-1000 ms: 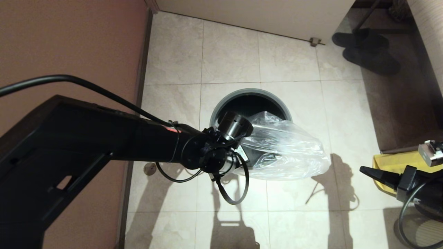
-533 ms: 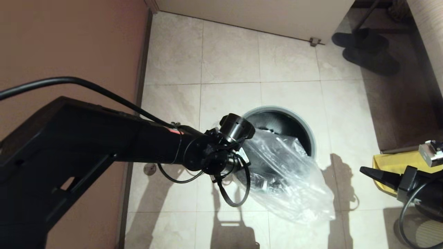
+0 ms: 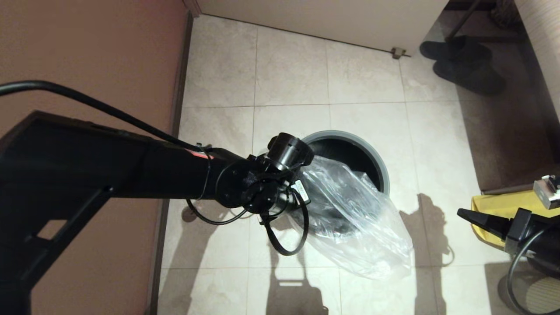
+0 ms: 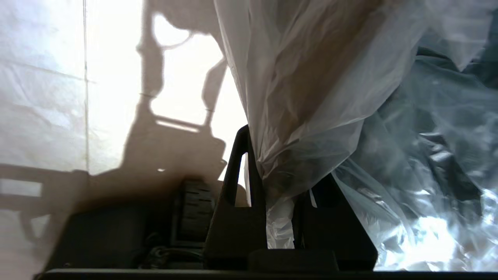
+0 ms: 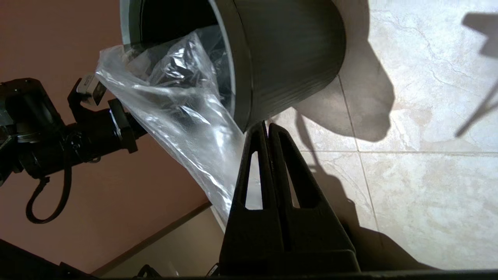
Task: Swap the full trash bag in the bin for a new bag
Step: Put the new garbage bag on the trash can
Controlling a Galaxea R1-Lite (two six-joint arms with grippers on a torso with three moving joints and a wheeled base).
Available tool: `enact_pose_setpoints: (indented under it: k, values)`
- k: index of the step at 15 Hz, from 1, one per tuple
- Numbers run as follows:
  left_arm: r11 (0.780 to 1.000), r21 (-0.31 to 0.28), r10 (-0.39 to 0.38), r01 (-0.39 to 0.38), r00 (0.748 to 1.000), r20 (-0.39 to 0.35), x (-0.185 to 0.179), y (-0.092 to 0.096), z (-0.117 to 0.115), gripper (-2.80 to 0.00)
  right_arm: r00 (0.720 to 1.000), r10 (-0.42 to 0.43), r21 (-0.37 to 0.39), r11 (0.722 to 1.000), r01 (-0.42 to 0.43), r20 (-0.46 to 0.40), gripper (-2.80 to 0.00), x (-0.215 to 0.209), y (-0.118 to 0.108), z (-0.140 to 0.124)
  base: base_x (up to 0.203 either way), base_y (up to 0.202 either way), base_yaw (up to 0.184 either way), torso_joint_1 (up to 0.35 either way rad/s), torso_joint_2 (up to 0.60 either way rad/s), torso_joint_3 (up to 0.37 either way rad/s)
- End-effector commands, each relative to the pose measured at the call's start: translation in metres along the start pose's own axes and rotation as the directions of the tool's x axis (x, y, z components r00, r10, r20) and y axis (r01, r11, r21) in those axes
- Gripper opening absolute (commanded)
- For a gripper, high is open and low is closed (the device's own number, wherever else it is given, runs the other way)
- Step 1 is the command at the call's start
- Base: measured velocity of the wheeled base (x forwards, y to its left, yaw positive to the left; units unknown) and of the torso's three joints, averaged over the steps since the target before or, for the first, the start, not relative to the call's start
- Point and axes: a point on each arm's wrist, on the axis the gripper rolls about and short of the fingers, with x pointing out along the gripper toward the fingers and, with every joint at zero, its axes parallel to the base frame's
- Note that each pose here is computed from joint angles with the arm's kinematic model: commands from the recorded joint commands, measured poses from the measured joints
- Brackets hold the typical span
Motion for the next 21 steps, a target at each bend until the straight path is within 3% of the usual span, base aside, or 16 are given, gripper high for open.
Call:
enact_pose_setpoints:
  k: [1, 4, 6, 8, 10, 12, 14, 17, 21]
  values:
    - [1.0, 0.002, -0.009, 0.009, 1.0, 0.026, -0.007, 0.003, 0.011, -2.8, 1.0, 0.025, -0.022, 0.999, -0.025, 0.005, -2.8, 0.001, 0.005, 0.003, 0.0, 0.0, 0.0, 0.0, 0.0, 0.0]
    - [0.999, -0.013, -0.033, 0.034, 0.997, 0.073, 0.007, 0.006, 0.03, -2.8, 0.999, 0.044, -0.037, 0.998, -0.044, 0.001, -2.8, 0.005, 0.008, 0.007, 0.0, 0.0, 0.0, 0.0, 0.0, 0.0]
    - [0.999, -0.004, -0.044, 0.045, 0.997, 0.062, 0.023, 0.008, 0.036, -2.8, 0.995, 0.094, -0.064, 0.993, -0.095, -0.022, -2.8, 0.011, 0.016, 0.009, 0.0, 0.0, 0.0, 0.0, 0.0, 0.0]
    - [0.998, 0.022, -0.06, 0.059, 0.997, 0.05, 0.035, 0.007, 0.04, -2.8, 0.989, 0.143, -0.098, 0.984, -0.146, -0.039, -2.8, 0.021, 0.027, 0.013, 0.0, 0.0, 0.0, 0.0, 0.0, 0.0]
    - [0.991, 0.049, -0.125, 0.123, 0.991, 0.04, 0.031, 0.004, 0.052, -2.8, 0.983, 0.172, -0.111, 0.978, -0.178, -0.059, -2.8, 0.032, 0.038, 0.022, 0.0, 0.0, 0.0, 0.0, 0.0, 0.0]
    - [0.983, 0.118, -0.146, 0.14, 0.988, 0.049, 0.031, 0.002, 0.058, -2.8, 0.978, 0.189, -0.118, 0.973, -0.199, -0.091, -2.8, 0.042, 0.049, 0.03, 0.0, 0.0, 0.0, 0.0, 0.0, 0.0]
    - [0.973, 0.165, -0.172, 0.161, 0.984, 0.051, 0.04, -0.004, 0.063, -2.8, 0.966, 0.217, -0.168, 0.956, -0.239, -0.138, -2.8, 0.053, 0.061, 0.03, 0.0, 0.0, 0.0, 0.0, 0.0, 0.0]
    - [0.953, 0.244, -0.201, 0.182, 0.978, 0.055, 0.051, -0.016, 0.063, -2.8, 0.957, 0.191, -0.274, 0.929, -0.248, -0.218, -2.8, 0.064, 0.066, 0.024, 0.0, 0.0, 0.0, 0.0, 0.0, 0.0]
    - [0.941, 0.263, -0.242, 0.215, 0.967, 0.075, 0.05, -0.031, 0.063, -2.8, 0.957, 0.117, -0.419, 0.88, -0.223, -0.264, -2.8, 0.065, 0.071, 0.013, 0.0, 0.0, 0.0, 0.0, 0.0, 0.0]
